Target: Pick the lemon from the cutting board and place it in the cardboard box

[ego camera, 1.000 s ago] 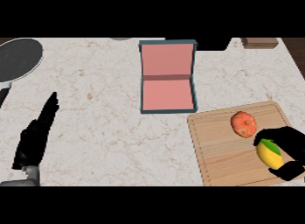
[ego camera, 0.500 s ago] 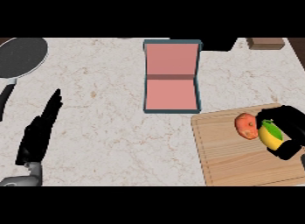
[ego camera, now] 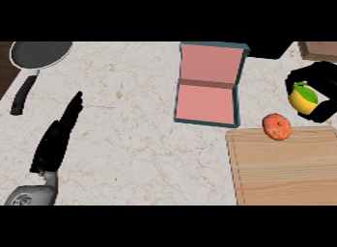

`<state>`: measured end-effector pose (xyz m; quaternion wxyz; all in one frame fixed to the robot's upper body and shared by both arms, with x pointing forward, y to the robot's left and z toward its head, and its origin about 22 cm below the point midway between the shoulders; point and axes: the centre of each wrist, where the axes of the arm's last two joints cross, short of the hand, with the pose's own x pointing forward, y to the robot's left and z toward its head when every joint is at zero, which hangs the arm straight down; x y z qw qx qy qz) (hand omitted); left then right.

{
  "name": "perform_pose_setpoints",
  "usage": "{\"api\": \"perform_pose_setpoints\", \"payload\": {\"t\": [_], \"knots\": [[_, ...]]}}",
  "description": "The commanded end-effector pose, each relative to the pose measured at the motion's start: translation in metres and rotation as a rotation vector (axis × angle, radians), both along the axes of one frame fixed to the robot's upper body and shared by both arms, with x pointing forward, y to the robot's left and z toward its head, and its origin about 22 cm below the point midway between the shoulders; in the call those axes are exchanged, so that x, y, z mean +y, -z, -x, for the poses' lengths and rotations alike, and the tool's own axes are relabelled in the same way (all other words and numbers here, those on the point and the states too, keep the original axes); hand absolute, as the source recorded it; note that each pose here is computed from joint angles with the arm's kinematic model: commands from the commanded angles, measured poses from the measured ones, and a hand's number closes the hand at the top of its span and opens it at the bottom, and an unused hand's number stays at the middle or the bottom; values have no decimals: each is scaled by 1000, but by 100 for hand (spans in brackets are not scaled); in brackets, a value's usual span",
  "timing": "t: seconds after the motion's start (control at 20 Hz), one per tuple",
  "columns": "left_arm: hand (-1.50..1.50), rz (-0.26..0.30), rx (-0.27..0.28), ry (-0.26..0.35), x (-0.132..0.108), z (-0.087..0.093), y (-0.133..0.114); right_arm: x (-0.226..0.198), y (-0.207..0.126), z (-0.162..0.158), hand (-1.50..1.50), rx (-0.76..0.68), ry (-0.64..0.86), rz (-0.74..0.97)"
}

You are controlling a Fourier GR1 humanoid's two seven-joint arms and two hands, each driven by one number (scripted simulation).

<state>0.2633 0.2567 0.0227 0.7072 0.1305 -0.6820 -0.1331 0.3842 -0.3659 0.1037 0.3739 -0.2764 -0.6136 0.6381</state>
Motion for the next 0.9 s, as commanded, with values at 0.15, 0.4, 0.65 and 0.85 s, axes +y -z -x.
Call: {"api": "perform_pose_setpoints", "payload": {"t": [0.15,0.4,0.65,0.85], "knots": [[0,-10,-2,-15,5,-6,0,-4,-47,-36,150,-37,-181,-202],[0,-9,12,-19,7,-2,2,10,-62,-52,150,35,-347,-507],[0,1,17,-35,-2,4,14,33,-77,-66,150,63,-450,-612],[0,0,11,-58,8,7,5,55,-90,-76,150,116,-483,-619]]}}
